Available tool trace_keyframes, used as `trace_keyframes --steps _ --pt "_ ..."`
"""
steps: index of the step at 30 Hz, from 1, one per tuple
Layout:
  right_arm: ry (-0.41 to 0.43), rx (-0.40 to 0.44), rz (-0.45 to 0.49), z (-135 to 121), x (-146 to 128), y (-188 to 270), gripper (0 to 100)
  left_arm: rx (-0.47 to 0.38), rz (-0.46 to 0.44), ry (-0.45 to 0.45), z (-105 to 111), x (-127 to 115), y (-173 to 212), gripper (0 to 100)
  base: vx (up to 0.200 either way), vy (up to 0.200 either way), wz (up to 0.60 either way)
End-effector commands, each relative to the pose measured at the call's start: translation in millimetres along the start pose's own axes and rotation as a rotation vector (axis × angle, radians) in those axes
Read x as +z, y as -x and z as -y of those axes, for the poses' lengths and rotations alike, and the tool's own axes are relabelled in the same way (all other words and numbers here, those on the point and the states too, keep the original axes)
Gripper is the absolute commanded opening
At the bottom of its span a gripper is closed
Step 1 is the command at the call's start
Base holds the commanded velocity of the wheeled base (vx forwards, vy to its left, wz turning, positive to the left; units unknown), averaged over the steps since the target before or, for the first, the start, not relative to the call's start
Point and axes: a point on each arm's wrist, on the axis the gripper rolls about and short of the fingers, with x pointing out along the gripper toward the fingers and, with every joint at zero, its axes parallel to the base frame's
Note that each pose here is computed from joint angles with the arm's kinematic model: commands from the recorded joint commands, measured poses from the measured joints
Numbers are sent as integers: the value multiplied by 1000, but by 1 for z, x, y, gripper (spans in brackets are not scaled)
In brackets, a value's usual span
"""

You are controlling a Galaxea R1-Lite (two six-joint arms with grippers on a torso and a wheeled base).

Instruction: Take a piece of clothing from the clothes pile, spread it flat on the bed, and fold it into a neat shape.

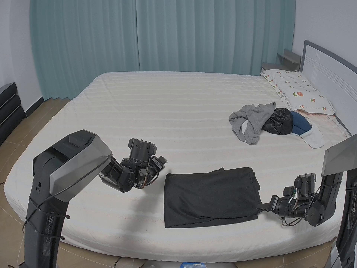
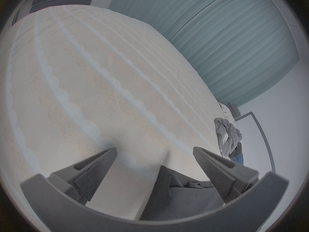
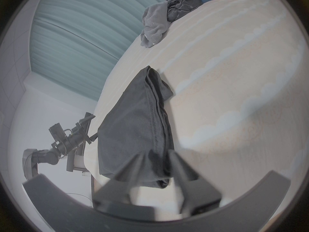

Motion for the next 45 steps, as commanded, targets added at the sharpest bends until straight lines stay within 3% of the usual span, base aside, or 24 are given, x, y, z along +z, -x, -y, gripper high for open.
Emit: trace_keyframes --steps 1,14,15,20,25,31,35,45 --pt "15 -6 -9 0 -4 5 0 -1 2 0 0 0 0 100 0 0 0" --pt "21 -6 2 -2 -3 11 0 0 -1 -2 0 -1 0 100 0 0 0" --pt "24 -9 1 -1 -3 12 100 0 -1 -2 0 -1 0 100 0 0 0" --pt "58 -6 13 -2 0 11 100 -1 0 -2 1 0 0 100 0 0 0" --pt "70 33 112 -4 30 2 100 -1 0 -4 0 0 -1 100 0 0 0" --pt "-22 80 183 2 61 -43 100 -1 0 -4 0 0 -1 100 0 0 0" --pt "-14 93 243 1 77 -58 100 0 -1 -4 0 -1 -1 100 0 0 0" --pt "25 147 277 -12 90 -71 100 0 -1 -2 0 -1 -1 100 0 0 0"
